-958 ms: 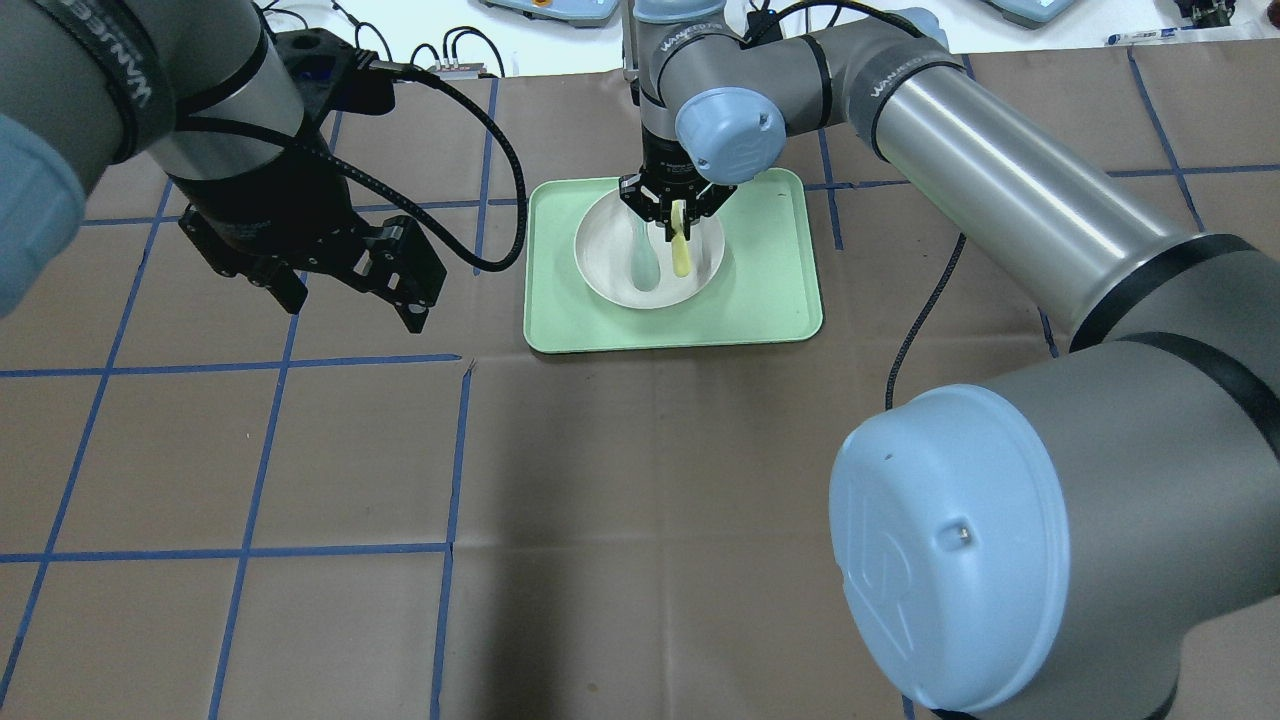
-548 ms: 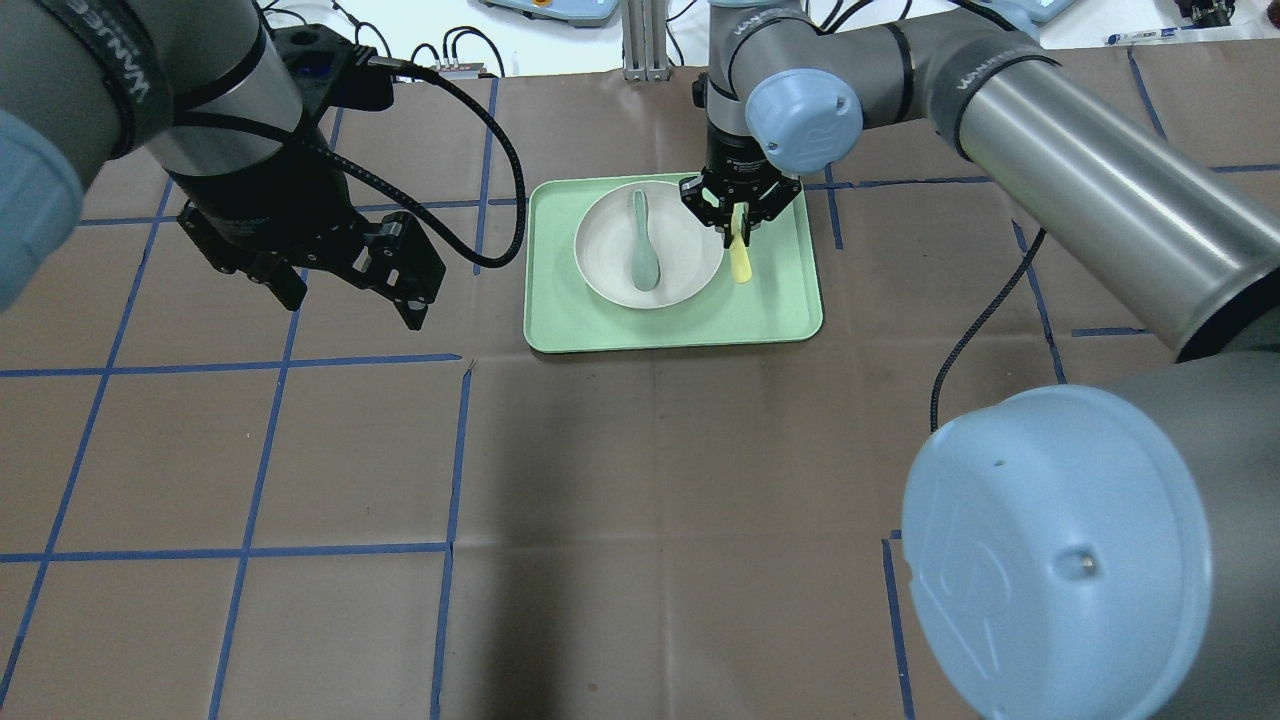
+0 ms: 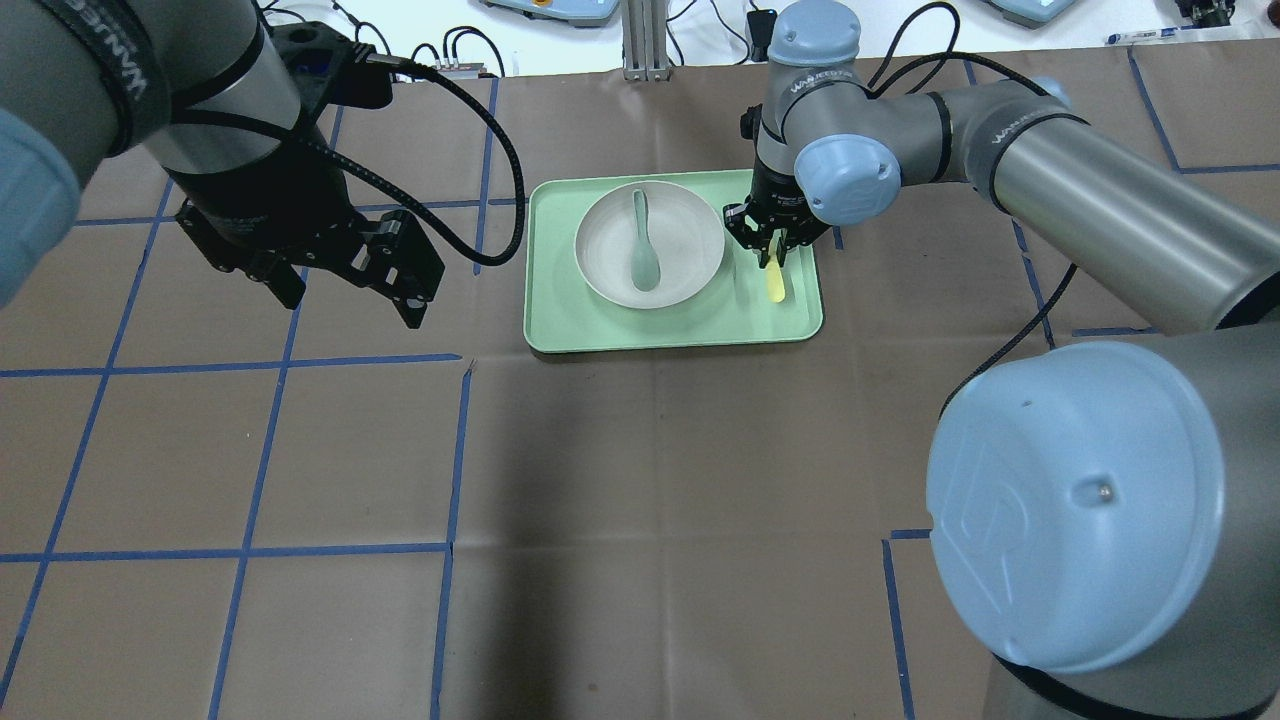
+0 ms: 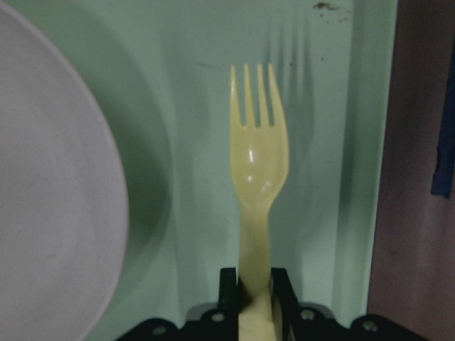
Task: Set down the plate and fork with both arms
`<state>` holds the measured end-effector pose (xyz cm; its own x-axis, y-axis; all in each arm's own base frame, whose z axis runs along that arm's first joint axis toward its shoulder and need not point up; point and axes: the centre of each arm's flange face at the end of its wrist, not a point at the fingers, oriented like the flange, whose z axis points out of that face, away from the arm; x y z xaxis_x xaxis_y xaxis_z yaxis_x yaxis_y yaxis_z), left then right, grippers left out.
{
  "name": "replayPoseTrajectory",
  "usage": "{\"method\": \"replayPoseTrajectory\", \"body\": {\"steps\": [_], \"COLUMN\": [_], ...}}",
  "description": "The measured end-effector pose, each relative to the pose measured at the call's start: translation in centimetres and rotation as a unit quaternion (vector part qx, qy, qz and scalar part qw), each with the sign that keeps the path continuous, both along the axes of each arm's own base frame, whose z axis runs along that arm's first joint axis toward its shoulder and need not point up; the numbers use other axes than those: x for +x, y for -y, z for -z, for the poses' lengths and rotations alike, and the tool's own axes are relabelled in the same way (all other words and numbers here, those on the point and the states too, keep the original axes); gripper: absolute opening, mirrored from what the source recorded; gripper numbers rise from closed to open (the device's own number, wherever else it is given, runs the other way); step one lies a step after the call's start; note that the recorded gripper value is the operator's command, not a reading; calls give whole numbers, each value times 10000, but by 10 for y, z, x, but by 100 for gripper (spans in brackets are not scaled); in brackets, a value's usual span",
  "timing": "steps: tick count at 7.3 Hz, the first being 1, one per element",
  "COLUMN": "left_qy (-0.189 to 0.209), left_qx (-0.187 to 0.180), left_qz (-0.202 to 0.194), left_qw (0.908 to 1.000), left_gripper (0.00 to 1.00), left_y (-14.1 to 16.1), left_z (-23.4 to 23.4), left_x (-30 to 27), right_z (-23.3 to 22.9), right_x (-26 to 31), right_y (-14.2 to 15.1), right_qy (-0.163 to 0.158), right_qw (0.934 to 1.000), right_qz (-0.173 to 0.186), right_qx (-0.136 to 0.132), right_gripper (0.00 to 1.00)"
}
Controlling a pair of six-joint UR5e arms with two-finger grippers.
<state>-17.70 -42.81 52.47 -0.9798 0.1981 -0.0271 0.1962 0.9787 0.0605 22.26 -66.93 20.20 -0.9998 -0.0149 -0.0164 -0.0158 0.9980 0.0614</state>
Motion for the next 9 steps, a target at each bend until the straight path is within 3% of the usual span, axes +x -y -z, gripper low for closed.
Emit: {"method": "replayPoseTrajectory", "body": {"steps": [1,2,3,6,9], "left_qy": [0,0,0,1,-1], "left_qx": [0,-1,0,6,4], "left_qz": [0,0,-1,-1,-1], "left_qw": [10000,10000,10000,10000,10000], "left_gripper": [100,100,100,100,100], "left_y": [0,0,0,0,0], "left_z": [0,0,0,1,1], "left_x": [0,0,0,0,0], "right_z": [13,19,19,7,-70], "right_x": [0,0,0,-3,-12], "right_y": [4,6,8,9,-13], "right_qy": [1,1,-1,8,20], "right_qw": [10000,10000,9999,9998,9996], "right_qz": [17,21,20,46,35], "right_qx": [-41,-69,-102,-189,-293], "right_gripper": [5,33,99,100,100]}}
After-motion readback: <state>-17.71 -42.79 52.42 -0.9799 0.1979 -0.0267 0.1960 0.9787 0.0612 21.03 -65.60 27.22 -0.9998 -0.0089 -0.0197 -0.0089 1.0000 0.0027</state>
